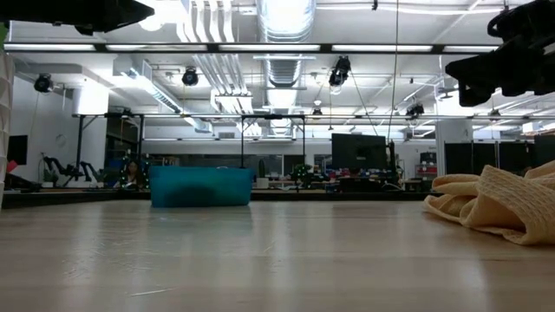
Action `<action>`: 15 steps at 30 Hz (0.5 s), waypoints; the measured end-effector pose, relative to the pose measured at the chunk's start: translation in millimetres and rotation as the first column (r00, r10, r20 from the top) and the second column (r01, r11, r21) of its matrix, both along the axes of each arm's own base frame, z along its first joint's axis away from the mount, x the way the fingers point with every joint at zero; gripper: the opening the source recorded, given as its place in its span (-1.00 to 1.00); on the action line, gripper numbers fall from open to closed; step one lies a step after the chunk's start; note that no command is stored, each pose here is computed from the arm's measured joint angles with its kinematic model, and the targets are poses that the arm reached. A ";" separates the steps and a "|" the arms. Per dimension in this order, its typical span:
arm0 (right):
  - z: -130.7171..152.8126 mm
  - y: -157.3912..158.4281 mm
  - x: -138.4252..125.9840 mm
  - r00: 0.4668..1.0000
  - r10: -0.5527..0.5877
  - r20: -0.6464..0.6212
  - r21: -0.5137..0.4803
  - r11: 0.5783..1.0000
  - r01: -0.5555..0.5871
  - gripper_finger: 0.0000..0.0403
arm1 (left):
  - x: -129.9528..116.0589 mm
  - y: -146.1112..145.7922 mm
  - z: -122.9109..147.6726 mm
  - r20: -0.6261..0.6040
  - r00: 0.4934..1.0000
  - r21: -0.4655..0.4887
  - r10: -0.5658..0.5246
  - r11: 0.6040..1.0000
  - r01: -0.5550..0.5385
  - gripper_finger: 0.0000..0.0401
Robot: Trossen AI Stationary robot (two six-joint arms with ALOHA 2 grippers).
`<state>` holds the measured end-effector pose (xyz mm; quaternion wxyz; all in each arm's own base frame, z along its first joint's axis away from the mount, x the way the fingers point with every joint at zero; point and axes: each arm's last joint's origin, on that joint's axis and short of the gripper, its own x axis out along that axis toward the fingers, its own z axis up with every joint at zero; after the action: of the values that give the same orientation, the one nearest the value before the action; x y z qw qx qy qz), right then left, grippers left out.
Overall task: Pick and placing Produce into tupperware
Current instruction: Return to Home Position
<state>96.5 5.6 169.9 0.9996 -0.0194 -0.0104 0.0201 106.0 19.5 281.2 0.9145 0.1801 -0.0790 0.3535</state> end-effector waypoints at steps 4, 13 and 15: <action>-0.3 0.1 0.3 1.000 0.005 -0.005 0.035 0.999 -0.004 -0.96 | 0.0 0.0 0.0 0.000 1.000 -0.001 0.000 1.000 0.000 0.04; -1.1 -0.1 0.9 1.000 -0.002 -0.017 0.064 0.998 0.003 -0.96 | 5.8 -3.1 -3.1 0.081 0.982 -0.111 -0.173 0.977 0.181 0.04; -1.1 -0.1 0.9 1.000 -0.002 -0.017 0.064 0.998 0.003 -0.96 | 10.3 -5.1 -6.3 0.074 0.962 -0.135 -0.262 0.953 0.270 0.04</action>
<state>97.5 5.5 168.8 0.9997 0.0126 -0.0025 0.0185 116.3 14.3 274.8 0.9618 0.0916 -0.1021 0.2368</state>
